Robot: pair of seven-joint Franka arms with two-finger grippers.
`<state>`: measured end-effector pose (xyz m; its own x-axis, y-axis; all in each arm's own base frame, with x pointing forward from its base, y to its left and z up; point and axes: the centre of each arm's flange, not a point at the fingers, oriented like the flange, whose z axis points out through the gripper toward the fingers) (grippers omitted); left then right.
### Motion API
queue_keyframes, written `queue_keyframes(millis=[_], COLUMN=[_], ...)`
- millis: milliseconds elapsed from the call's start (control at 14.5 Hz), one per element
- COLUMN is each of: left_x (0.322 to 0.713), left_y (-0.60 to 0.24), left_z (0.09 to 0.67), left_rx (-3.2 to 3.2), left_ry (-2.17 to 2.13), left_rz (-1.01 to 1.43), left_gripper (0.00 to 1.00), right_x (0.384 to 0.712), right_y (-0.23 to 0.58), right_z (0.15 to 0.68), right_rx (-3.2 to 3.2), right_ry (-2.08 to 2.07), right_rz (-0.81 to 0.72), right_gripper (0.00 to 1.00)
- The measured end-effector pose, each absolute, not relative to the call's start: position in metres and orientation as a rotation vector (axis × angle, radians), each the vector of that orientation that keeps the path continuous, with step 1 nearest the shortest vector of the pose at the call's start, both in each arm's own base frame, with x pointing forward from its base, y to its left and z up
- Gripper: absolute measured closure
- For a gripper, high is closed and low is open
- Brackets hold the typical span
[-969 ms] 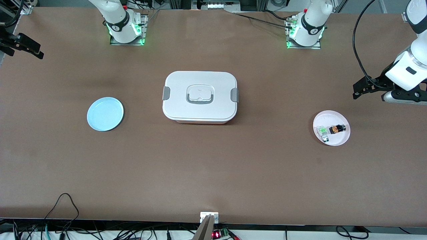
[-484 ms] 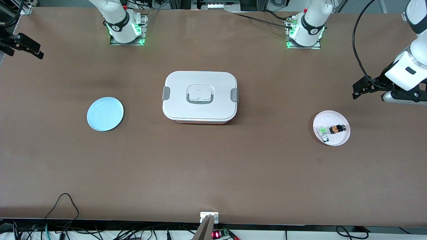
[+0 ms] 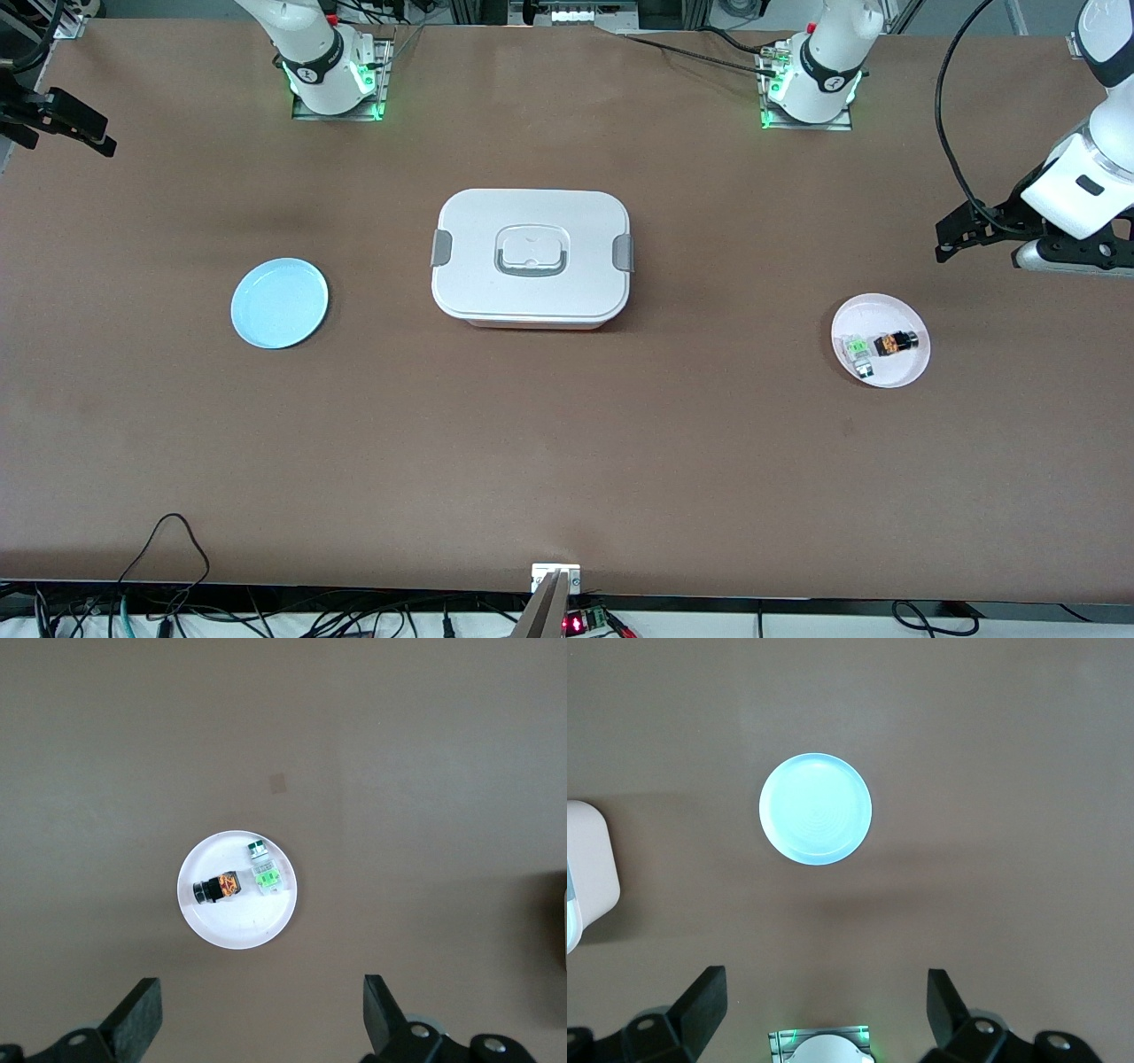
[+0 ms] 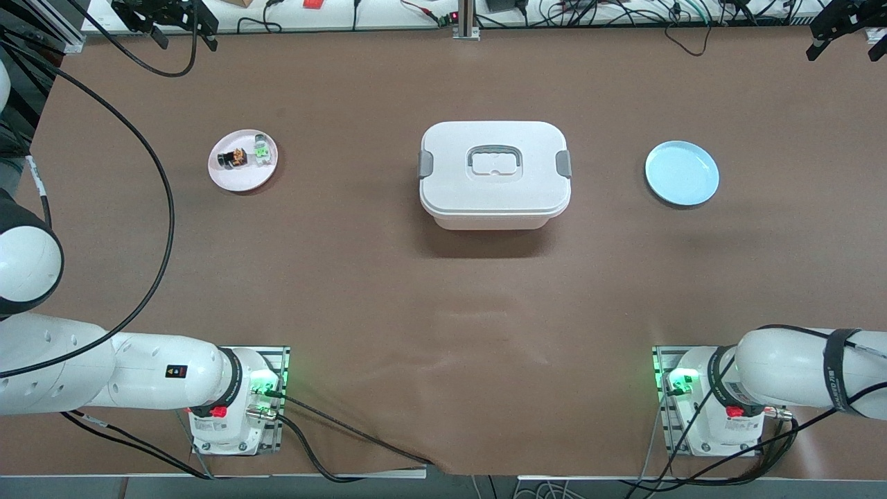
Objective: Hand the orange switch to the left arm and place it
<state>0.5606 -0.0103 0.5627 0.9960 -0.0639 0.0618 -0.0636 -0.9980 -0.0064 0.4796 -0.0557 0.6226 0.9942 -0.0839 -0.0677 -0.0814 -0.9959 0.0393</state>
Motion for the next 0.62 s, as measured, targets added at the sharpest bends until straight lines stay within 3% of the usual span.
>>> queue_keyframes(millis=[623], left_x=[0.5601], left_y=[-0.0122], left_z=[0.5639], left_rx=[-3.134], left_ry=[0.105], left_rz=[-0.101], left_gripper=[0.00], right_x=[0.4733], right_y=[-0.0537], right_z=[0.6282], right_rx=[3.101], right_ry=[-0.124], right_rz=[-0.091], right_gripper=[0.00])
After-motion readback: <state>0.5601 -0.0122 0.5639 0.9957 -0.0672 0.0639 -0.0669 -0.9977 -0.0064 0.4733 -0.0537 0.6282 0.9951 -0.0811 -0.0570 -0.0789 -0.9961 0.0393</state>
